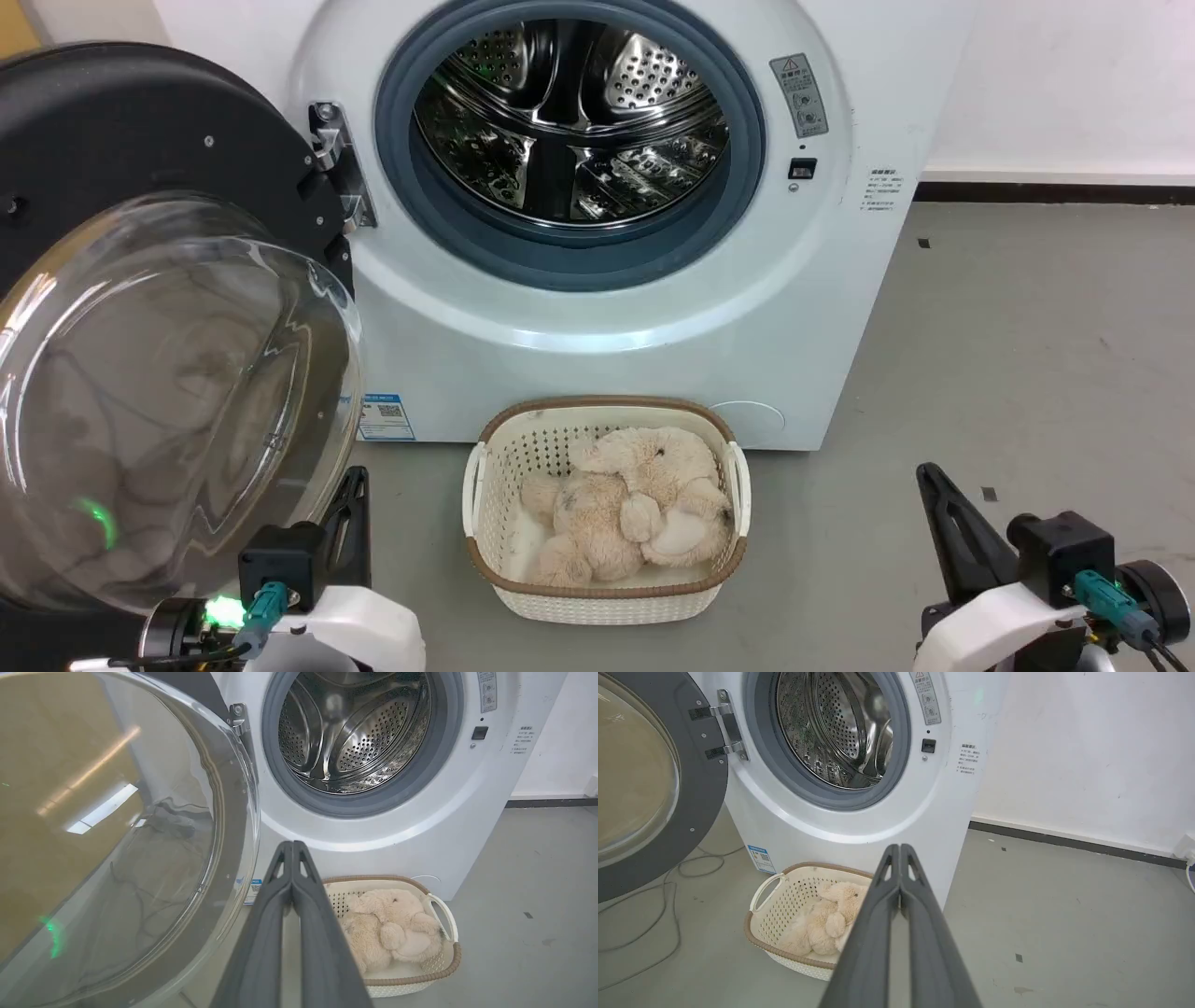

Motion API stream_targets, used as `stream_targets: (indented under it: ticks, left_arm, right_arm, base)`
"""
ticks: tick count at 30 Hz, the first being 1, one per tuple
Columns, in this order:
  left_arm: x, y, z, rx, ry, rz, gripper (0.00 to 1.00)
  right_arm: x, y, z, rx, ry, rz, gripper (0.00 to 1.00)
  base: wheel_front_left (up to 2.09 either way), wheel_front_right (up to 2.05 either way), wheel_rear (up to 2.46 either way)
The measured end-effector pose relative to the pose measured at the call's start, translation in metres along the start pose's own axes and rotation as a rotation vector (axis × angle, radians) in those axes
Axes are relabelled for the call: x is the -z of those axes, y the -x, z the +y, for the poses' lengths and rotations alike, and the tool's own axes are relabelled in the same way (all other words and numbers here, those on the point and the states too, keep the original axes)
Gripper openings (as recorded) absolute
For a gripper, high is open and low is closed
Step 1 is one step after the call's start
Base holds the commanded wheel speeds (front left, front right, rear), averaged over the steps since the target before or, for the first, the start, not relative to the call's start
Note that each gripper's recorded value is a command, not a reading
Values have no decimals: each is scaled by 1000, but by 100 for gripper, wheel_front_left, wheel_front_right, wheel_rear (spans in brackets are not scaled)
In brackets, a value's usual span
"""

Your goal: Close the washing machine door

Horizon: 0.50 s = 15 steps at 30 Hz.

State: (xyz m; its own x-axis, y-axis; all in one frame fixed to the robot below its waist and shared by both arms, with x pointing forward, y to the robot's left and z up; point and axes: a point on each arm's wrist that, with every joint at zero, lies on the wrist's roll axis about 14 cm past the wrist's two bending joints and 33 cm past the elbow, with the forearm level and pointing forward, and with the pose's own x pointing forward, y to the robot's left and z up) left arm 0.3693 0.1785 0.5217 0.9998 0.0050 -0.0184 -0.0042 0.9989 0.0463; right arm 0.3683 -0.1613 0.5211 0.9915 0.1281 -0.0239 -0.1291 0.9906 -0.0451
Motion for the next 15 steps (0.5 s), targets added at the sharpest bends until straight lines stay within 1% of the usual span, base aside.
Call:
stream_targets:
  ticks: [8,9,15]
  left_arm:
    - [0,0,0,0,0,0,0]
    - [0,0,0,0,0,0,100]
    - [1,0,0,0,0,2,100]
  right_arm:
    - [0,0,0,0,0,0,0]
    - [0,0,0,0,-1,0,100]
    - [0,0,0,0,-1,1,100]
  base:
    - [0,0,0]
    - [0,0,0]
    - [0,0,0]
